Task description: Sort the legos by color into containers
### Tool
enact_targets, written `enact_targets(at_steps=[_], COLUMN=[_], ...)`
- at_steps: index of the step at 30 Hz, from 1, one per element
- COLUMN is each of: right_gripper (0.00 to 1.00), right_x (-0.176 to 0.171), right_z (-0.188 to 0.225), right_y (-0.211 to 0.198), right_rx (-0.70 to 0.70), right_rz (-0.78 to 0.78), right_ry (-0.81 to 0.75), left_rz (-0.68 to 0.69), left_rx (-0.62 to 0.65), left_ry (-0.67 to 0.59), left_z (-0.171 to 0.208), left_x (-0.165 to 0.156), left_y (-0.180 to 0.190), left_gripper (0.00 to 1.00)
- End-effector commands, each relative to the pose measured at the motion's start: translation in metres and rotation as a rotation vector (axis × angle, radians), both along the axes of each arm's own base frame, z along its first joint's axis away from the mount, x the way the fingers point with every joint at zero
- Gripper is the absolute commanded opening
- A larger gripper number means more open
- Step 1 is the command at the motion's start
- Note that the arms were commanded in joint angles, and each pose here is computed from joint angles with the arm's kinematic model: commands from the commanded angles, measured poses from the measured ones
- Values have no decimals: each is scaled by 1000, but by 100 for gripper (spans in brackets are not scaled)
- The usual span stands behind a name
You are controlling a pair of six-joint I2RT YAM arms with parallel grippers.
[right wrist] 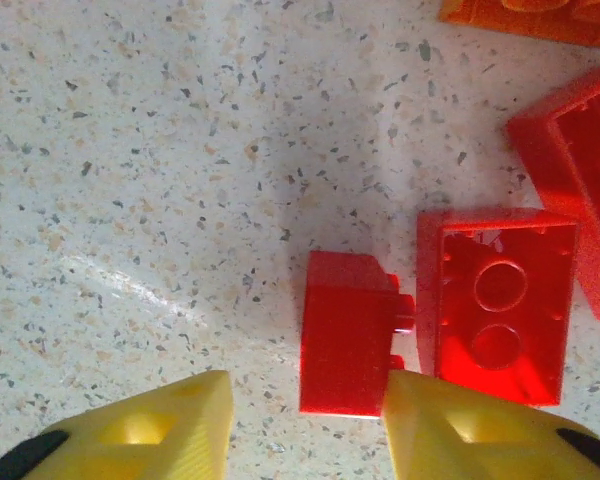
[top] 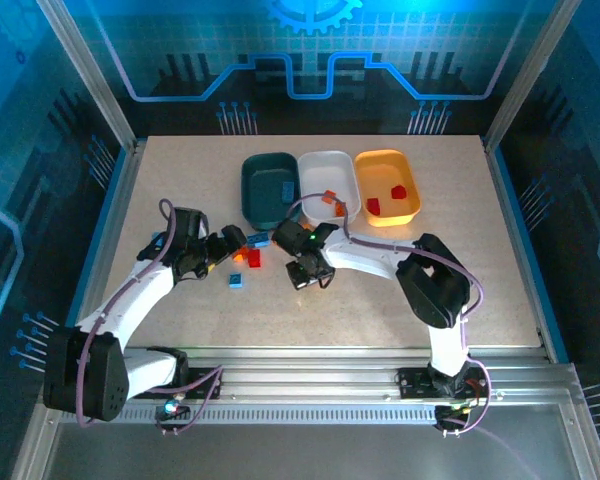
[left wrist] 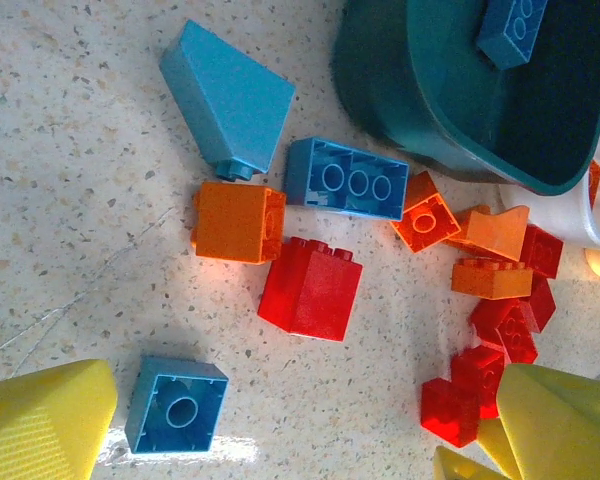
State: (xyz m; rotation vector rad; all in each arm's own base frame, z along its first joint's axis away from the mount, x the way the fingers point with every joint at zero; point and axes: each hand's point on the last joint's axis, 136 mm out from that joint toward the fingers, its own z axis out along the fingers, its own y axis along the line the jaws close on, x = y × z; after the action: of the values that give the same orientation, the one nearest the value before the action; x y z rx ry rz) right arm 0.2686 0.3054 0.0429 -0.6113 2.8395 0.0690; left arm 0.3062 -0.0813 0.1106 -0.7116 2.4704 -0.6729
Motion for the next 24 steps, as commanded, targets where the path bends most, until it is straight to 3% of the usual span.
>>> enact_targets(at_steps=[1,5,11,18,24], right_gripper=[37,33,43,29,24], right_x=[-4,-2,3,10,16], right_z=[-6,-8,-18,-7,19], right_y=[0,4,3,8,8], right_rx=[-31,-34,-73,-59,-14], right_rz=[0,4,-6,2,-5], right_ry=[20,27,39,2,-65], left_rz=[-8,-10,-18,-25,-19], left_rx=[-26,-22,-21,-5,15], left_ry=[-5,-2,-2,-4,21], left_z=[0,-3,-3,-1,-9], left_x=[-1,-4,-5,-5,-7], left_y=[-3,-3,-3,-2,1], left_gripper=[99,99,99,99,99])
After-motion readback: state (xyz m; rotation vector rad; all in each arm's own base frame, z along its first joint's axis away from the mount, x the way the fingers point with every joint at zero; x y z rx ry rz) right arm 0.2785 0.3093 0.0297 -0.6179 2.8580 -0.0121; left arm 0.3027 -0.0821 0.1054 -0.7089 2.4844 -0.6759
